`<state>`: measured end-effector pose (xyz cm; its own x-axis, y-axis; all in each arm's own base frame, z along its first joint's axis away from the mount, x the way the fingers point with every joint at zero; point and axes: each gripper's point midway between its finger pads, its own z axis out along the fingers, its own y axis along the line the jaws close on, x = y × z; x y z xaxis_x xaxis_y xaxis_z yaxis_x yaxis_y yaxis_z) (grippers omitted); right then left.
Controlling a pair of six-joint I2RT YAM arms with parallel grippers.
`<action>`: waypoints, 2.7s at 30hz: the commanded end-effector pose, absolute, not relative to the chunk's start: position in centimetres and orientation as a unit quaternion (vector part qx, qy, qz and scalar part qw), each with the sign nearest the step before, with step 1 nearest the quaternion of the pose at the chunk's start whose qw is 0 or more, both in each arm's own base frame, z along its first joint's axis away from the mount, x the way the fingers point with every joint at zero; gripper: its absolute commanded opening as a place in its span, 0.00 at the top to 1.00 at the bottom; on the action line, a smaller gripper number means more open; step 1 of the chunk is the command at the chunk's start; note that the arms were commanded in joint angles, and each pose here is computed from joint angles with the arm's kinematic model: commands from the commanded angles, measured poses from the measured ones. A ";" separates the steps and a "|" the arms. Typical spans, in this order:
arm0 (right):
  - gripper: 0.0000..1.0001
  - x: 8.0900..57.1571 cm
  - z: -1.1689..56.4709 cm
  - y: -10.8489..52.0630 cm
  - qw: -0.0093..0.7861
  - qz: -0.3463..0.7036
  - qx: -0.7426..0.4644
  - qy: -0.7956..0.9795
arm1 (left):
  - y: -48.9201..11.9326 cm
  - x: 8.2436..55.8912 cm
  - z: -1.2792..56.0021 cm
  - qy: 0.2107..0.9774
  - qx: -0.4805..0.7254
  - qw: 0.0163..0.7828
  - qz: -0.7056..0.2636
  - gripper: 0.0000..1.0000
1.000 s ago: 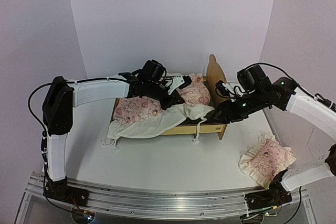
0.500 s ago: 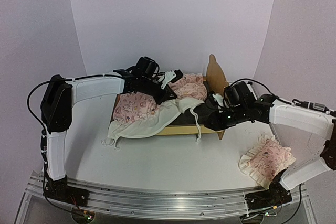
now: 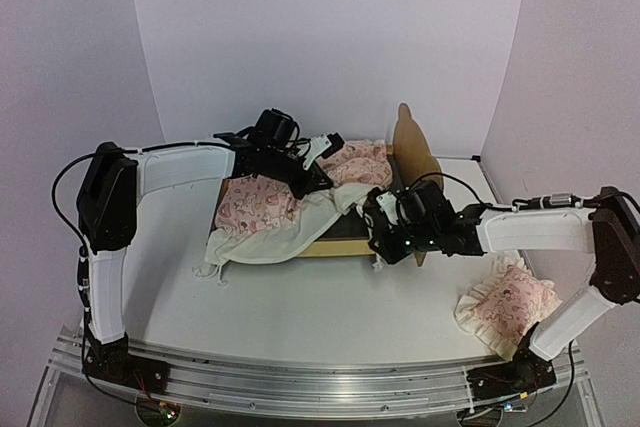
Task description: Set up the pet bed
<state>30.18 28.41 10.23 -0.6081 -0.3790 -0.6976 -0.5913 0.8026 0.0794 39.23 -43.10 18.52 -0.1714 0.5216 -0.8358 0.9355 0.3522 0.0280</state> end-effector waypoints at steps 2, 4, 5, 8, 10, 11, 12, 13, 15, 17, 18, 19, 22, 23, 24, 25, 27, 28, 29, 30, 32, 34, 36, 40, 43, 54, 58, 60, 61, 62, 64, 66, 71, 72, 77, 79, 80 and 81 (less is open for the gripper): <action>0.70 32.4 13.7 29.7 0.397 0.174 -0.268 0.860 | -42.4 39.6 20.6 0.714 0.496 0.420 -0.260 1.00; 0.69 32.7 14.7 29.2 0.407 0.176 -0.260 0.858 | -42.4 39.6 20.6 0.714 0.496 0.420 -0.260 1.00; 0.69 32.8 15.1 29.0 0.412 0.174 -0.258 0.856 | -42.4 39.6 20.5 0.713 0.497 0.420 -0.260 1.00; 0.69 33.4 15.2 28.7 0.416 0.168 -0.255 0.857 | -42.4 39.6 20.4 0.713 0.497 0.421 -0.260 1.00; 0.69 33.7 15.0 28.7 0.413 0.169 -0.254 0.858 | -42.3 39.6 20.5 0.713 0.497 0.421 -0.261 1.00; 0.69 33.9 15.1 28.8 0.415 0.170 -0.253 0.857 | -42.3 39.6 20.4 0.713 0.497 0.421 -0.260 1.00; 0.69 34.1 15.3 28.8 0.417 0.170 -0.252 0.857 | -42.3 39.6 20.4 0.713 0.497 0.420 -0.259 1.00; 0.69 34.3 15.5 28.8 0.420 0.173 -0.251 0.855 | -42.3 39.6 20.4 0.713 0.498 0.421 -0.259 1.00; 0.68 35.0 16.3 29.2 0.433 0.181 -0.247 0.847 | -42.3 39.6 20.4 0.713 0.498 0.420 -0.259 1.00; 0.66 35.4 16.0 29.5 0.430 0.186 -0.249 0.848 | -42.3 39.6 20.4 0.713 0.498 0.420 -0.260 1.00; 0.66 35.4 15.7 29.8 0.426 0.190 -0.251 0.848 | -42.3 39.6 20.4 0.713 0.498 0.420 -0.260 1.00; 0.66 35.5 15.6 30.0 0.423 0.193 -0.253 0.848 | -42.3 39.6 20.4 0.712 0.498 0.421 -0.260 1.00; 0.65 35.7 15.1 30.1 0.419 0.194 -0.253 0.850 | -42.3 39.6 20.5 0.712 0.499 0.422 -0.259 1.00; 0.65 35.8 15.0 30.1 0.419 0.192 -0.251 0.851 | -42.2 39.7 20.5 0.712 0.499 0.423 -0.257 1.00; 0.65 36.1 15.1 30.1 0.421 0.191 -0.250 0.851 | -42.2 39.6 20.5 0.711 0.499 0.422 -0.258 1.00; 0.65 36.3 15.1 30.1 0.422 0.189 -0.251 0.850 | -42.2 39.6 20.4 0.712 0.499 0.422 -0.257 1.00; 0.66 36.7 15.1 30.4 0.422 0.190 -0.254 0.849 | -42.2 39.6 20.3 0.712 0.500 0.422 -0.257 1.00; 0.66 36.8 15.1 30.7 0.420 0.196 -0.257 0.848 | -42.2 39.6 20.3 0.712 0.499 0.421 -0.256 1.00; 0.65 36.8 15.0 30.9 0.417 0.201 -0.260 0.847 | -42.2 39.6 20.3 0.712 0.499 0.422 -0.257 1.00; 0.64 36.5 14.9 31.4 0.409 0.215 -0.268 0.845 | -42.2 39.6 20.3 0.712 0.500 0.422 -0.256 1.00; 0.61 35.5 14.7 31.9 0.390 0.246 -0.282 0.842 | -42.2 39.5 20.3 0.711 0.500 0.423 -0.255 1.00; 0.60 34.6 14.3 32.0 0.368 0.275 -0.284 0.842 | -42.1 39.6 20.4 0.711 0.500 0.424 -0.254 1.00; 0.58 33.5 13.9 32.1 0.343 0.303 -0.285 0.842 | -42.0 39.6 20.4 0.711 0.500 0.424 -0.253 1.00; 0.58 32.7 13.6 32.4 0.319 0.322 -0.291 0.843 | -42.0 39.7 20.3 0.711 0.501 0.425 -0.253 1.00; 0.57 32.1 13.6 32.8 0.310 0.336 -0.301 0.837 | -41.9 39.8 20.4 0.711 0.500 0.426 -0.251 1.00; 0.56 33.6 12.9 33.2 0.331 0.332 -0.268 0.842 | -41.8 39.8 20.4 0.710 0.502 0.427 -0.249 1.00; 0.69 34.7 12.7 33.3 0.355 0.313 -0.256 0.843 | -41.8 39.8 20.4 0.710 0.502 0.427 -0.249 1.00; 0.73 34.4 12.9 33.7 0.351 0.325 -0.263 0.838 | -41.7 39.7 20.4 0.710 0.502 0.426 -0.249 1.00; 0.74 34.2 12.9 33.8 0.347 0.329 -0.265 0.837 | -41.7 39.7 20.4 0.709 0.502 0.427 -0.248 1.00; 0.75 33.9 12.8 33.7 0.343 0.332 -0.266 0.837 | -41.7 39.7 20.5 0.708 0.503 0.428 -0.248 1.00; 0.73 33.2 12.7 33.7 0.332 0.341 -0.269 0.837 | -41.7 39.7 20.5 0.708 0.503 0.430 -0.247 1.00; 0.68 32.2 12.4 33.7 0.311 0.354 -0.272 0.839 | -41.7 39.7 20.5 0.707 0.504 0.431 -0.248 1.00; 0.66 30.6 11.0 32.7 0.278 0.353 -0.263 0.854 | -41.8 39.7 20.5 0.706 0.504 0.430 -0.250 1.00; 0.67 30.5 10.9 32.6 0.279 0.351 -0.262 0.855 | -41.8 39.7 20.4 0.706 0.504 0.430 -0.250 1.00; 0.75 31.2 11.4 33.6 0.283 0.367 -0.262 0.846 | -41.7 39.8 20.4 0.707 0.504 0.430 -0.247 1.00; 0.82 31.5 11.2 33.9 0.281 0.370 -0.260 0.847 | -41.7 39.8 20.5 0.707 0.504 0.430 -0.246 1.00; 0.85 31.5 11.1 34.0 0.280 0.371 -0.259 0.847 | -41.7 39.8 20.4 0.707 0.504 0.431 -0.246 1.00; 0.88 31.6 11.2 34.1 0.280 0.373 -0.259 0.846 | -41.7 39.8 20.4 0.707 0.504 0.431 -0.245 1.00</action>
<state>31.67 32.96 10.95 -0.7004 -0.2314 -0.6752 -0.6405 0.6212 0.4515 39.14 -42.44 17.06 -0.1769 0.5355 -0.8258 0.9352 0.3529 0.0285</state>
